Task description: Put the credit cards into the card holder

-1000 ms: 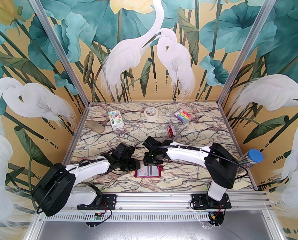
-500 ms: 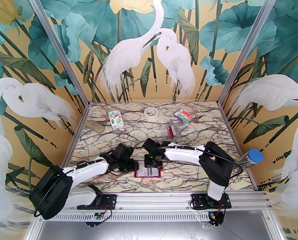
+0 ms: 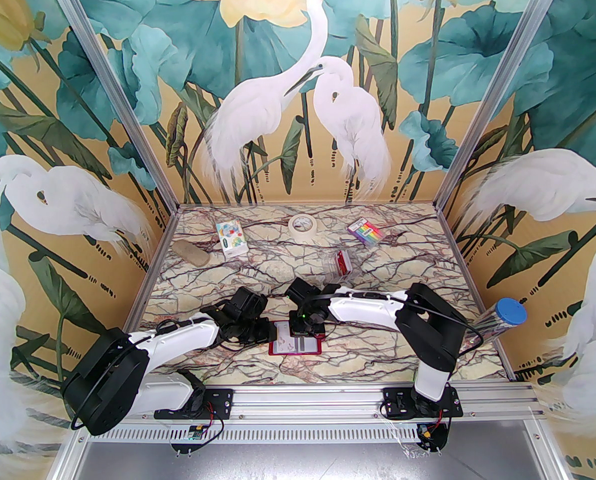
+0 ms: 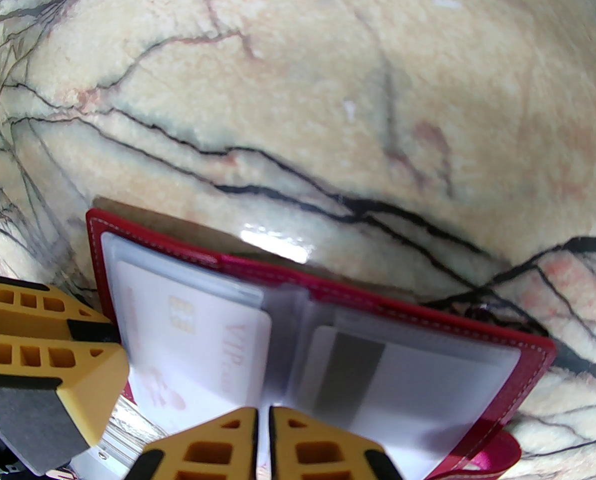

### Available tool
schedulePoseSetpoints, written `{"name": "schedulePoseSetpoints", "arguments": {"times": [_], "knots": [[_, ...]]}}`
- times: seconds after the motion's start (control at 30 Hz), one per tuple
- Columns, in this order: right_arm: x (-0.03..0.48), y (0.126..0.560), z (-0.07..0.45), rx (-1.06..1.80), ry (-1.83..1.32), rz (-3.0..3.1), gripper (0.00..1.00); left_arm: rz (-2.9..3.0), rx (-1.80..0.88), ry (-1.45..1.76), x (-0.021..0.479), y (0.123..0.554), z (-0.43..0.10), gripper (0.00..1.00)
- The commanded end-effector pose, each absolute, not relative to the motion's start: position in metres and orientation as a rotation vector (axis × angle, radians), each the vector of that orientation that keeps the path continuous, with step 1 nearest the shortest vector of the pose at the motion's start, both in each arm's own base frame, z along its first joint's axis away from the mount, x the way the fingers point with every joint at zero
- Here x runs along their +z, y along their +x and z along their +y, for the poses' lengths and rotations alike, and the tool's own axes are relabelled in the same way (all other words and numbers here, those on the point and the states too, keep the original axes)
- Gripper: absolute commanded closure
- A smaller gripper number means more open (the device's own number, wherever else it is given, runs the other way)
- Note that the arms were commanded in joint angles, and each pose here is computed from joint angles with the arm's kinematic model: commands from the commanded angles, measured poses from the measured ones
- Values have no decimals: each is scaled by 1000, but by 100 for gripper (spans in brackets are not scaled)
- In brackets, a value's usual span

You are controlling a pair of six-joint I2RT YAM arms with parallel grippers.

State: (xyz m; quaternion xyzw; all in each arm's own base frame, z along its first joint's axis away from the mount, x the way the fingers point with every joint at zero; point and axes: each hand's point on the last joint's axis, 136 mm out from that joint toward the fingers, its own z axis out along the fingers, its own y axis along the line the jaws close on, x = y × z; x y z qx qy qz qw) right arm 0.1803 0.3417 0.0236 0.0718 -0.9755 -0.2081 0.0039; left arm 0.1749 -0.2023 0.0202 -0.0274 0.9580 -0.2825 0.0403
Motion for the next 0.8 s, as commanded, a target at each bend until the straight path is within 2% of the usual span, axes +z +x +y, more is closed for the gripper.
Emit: {"name": "schedulePoseSetpoints", "arguments": {"times": [0.0,0.77], "knots": [[18,174,341,-666,197,-3032,84,2946,-846,-74,15,171,-200,78],[21,167,354,-745,184,-2990,88,2950,-842,-76,13,171,-200,78]]}}
